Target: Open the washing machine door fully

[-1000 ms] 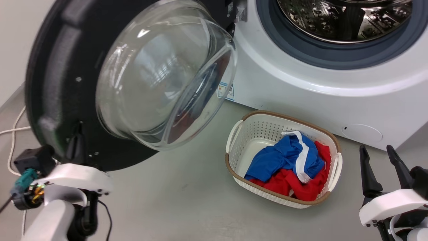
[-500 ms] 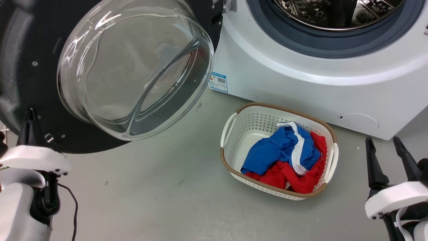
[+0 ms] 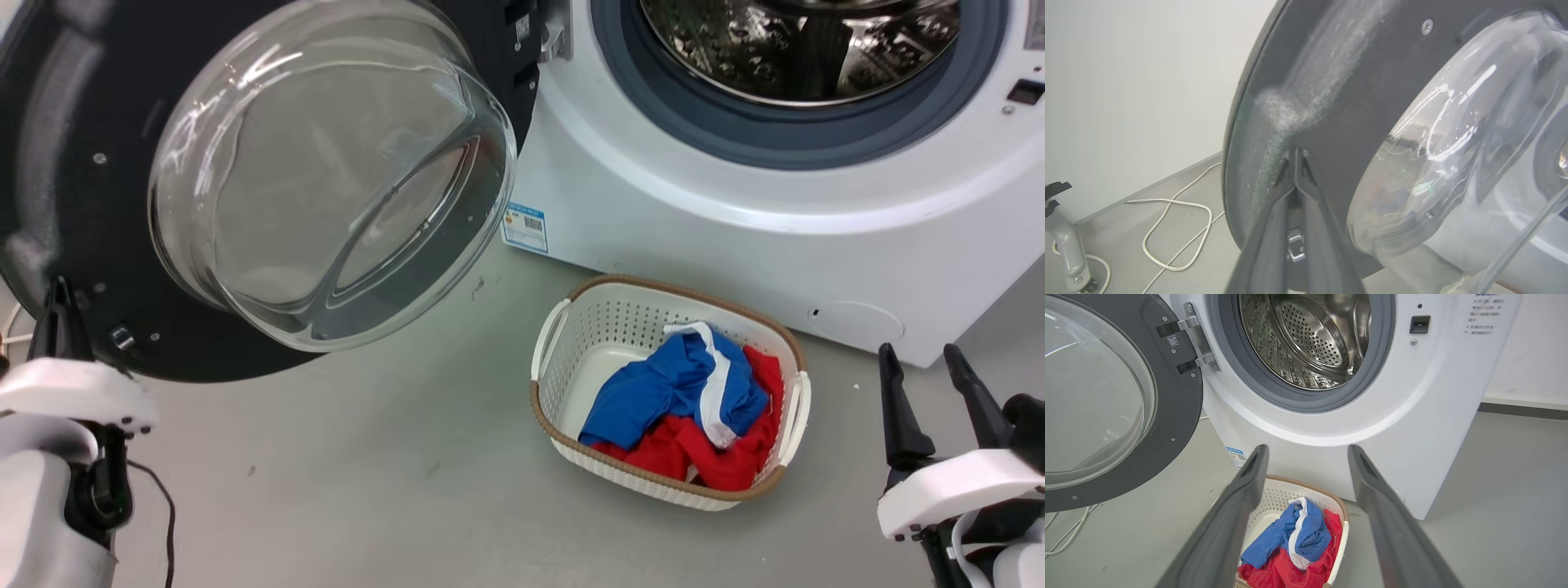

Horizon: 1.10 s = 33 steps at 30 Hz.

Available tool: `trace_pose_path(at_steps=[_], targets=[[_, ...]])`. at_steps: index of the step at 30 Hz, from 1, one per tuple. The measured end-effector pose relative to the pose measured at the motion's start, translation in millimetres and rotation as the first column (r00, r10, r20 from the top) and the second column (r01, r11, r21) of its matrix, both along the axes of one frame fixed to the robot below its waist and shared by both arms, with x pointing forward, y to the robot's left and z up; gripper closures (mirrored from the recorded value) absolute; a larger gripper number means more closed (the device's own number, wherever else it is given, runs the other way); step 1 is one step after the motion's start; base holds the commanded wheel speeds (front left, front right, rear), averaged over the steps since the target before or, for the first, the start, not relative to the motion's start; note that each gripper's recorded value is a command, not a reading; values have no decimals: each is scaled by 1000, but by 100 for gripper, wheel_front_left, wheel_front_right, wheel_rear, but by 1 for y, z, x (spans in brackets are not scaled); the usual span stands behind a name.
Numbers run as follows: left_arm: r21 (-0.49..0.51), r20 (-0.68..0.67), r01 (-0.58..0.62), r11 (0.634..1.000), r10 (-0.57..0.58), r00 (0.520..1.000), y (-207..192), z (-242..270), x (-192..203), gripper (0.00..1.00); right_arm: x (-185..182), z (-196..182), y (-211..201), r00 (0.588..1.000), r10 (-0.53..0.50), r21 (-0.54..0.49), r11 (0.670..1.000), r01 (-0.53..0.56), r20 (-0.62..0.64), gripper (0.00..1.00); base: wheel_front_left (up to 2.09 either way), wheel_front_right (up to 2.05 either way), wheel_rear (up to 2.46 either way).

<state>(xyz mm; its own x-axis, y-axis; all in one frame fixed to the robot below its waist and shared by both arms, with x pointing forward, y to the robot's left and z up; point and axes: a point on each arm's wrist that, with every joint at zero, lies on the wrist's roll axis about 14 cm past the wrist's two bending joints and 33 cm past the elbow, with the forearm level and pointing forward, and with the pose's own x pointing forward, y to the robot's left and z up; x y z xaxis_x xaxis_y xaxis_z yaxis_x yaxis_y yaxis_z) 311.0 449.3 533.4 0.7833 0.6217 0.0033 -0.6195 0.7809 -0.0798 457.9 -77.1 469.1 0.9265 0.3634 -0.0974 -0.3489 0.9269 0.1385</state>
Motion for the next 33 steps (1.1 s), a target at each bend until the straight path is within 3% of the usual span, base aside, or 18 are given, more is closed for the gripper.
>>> trace_pose_path(at_steps=[10, 17, 26, 33], targets=[[2, 48, 48, 999, -48, 998, -40, -7, -31, 100, -23, 17, -2, 999, -21, 21, 1000, 20, 34, 0, 0, 0, 0], [1, 39, 205, 979, -205, 978, -103, -20, -24, 100, -38, 25, -13, 997, -56, 24, 998, 55, 53, 0, 0, 0, 0], [-27, 52, 468, 883, -466, 883, -197, -27, 15, 100, -50, 27, -38, 990, -126, 16, 992, 125, 62, 0, 0, 0, 0], [-16, 44, 582, 813, -581, 813, -240, -28, 46, 100, -64, 27, -69, 976, -207, 5, 978, 207, 65, 0, 0, 0, 0]])
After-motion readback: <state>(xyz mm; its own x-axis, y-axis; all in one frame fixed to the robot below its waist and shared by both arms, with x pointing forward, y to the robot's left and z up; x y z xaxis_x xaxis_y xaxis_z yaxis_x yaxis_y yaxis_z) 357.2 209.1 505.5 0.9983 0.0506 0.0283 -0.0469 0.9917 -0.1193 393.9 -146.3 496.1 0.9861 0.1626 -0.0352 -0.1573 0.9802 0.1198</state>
